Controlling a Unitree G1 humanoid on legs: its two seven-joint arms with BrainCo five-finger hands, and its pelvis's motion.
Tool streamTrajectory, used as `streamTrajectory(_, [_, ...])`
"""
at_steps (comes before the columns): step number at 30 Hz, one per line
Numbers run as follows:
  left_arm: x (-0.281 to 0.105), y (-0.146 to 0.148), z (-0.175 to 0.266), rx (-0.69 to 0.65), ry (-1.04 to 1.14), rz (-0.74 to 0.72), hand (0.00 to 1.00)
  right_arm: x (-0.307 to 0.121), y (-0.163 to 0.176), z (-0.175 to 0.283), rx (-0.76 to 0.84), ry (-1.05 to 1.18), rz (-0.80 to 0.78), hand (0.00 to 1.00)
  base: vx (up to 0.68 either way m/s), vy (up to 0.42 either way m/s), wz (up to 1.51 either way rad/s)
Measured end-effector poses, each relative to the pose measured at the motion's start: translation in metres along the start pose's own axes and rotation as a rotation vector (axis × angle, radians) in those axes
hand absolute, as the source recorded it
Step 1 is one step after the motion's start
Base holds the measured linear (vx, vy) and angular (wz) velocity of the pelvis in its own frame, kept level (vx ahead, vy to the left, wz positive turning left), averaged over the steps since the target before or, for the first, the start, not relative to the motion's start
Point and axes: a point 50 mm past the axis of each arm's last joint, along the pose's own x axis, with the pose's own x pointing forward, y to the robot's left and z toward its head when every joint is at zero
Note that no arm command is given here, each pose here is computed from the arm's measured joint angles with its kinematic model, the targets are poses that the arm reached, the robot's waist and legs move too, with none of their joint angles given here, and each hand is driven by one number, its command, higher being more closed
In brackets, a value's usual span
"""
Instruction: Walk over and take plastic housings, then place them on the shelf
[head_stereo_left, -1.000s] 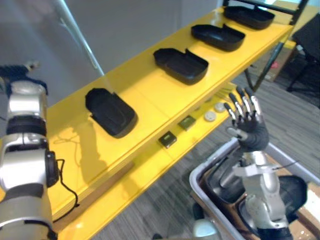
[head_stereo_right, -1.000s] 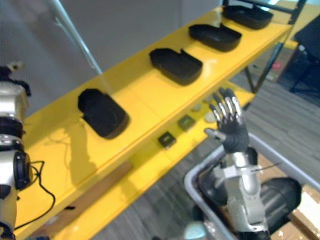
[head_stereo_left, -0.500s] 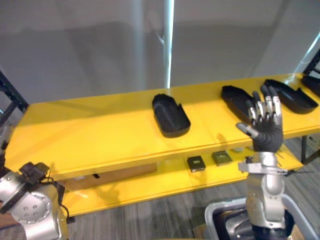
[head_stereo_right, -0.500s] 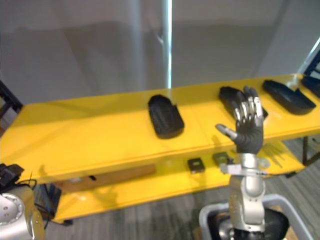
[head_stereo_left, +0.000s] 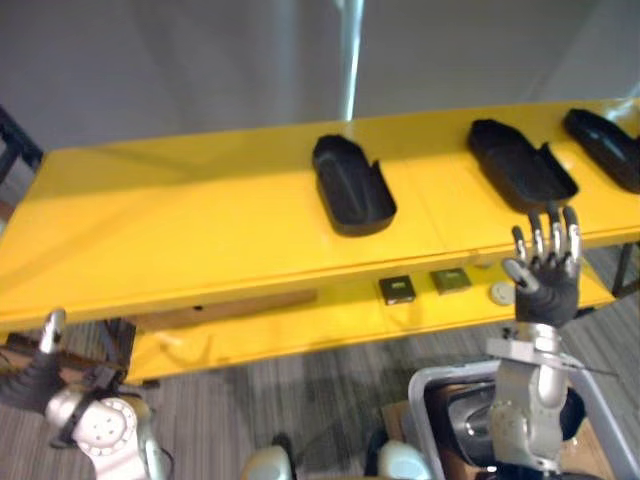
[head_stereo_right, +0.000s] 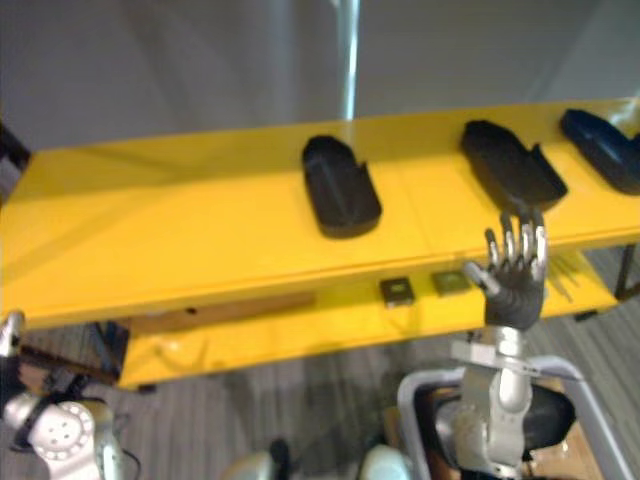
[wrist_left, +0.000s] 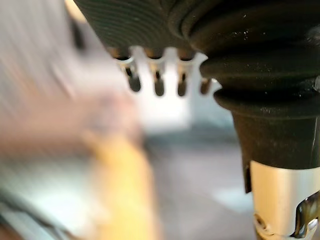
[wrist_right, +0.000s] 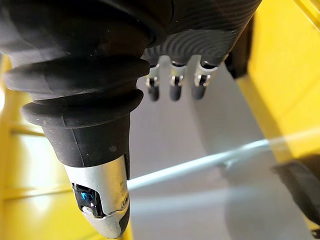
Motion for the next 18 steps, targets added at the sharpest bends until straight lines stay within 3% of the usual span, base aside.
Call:
streamTrajectory(5, [0.013, 0.061, -0.031, 0.219, 0.044, 0.434, 0.00, 0.022, 0.004, 0.010, -0.032, -0.065, 0.065, 0.00, 0.07, -0.015, 0.19])
streamTrajectory(10, [0.023, 0.092, -0.050, 0.355, 0.143, 0.542, 0.00, 0.046, 0.030, 0.017, -0.067, -0.128, 0.230, 0.00, 0.03, 0.039, 0.12])
streamTrajectory(12, [0.025, 0.103, -0.066, 0.407, 0.289, 0.464, 0.00, 0.053, 0.052, 0.013, -0.054, -0.116, 0.341, 0.00, -0.02, 0.020, 0.04])
streamTrajectory(15, [0.012, 0.107, -0.100, 0.489, 0.558, 0.144, 0.00, 0.057, 0.083, 0.004, -0.025, -0.062, 0.513, 0.00, -0.06, 0.019, 0.11])
streamTrajectory(16, [-0.001, 0.105, -0.113, 0.538, 0.659, -0.029, 0.00, 0.056, 0.094, -0.001, -0.031, -0.025, 0.579, 0.00, -0.05, 0.008, 0.11])
streamTrajectory(17, [-0.008, 0.105, -0.119, 0.557, 0.699, -0.111, 0.00, 0.055, 0.099, -0.004, -0.038, -0.007, 0.613, 0.00, -0.05, 0.005, 0.12])
streamTrajectory(18, [-0.025, 0.105, -0.130, 0.610, 0.791, -0.314, 0.00, 0.052, 0.109, -0.010, -0.034, 0.042, 0.698, 0.00, -0.03, -0.002, 0.08])
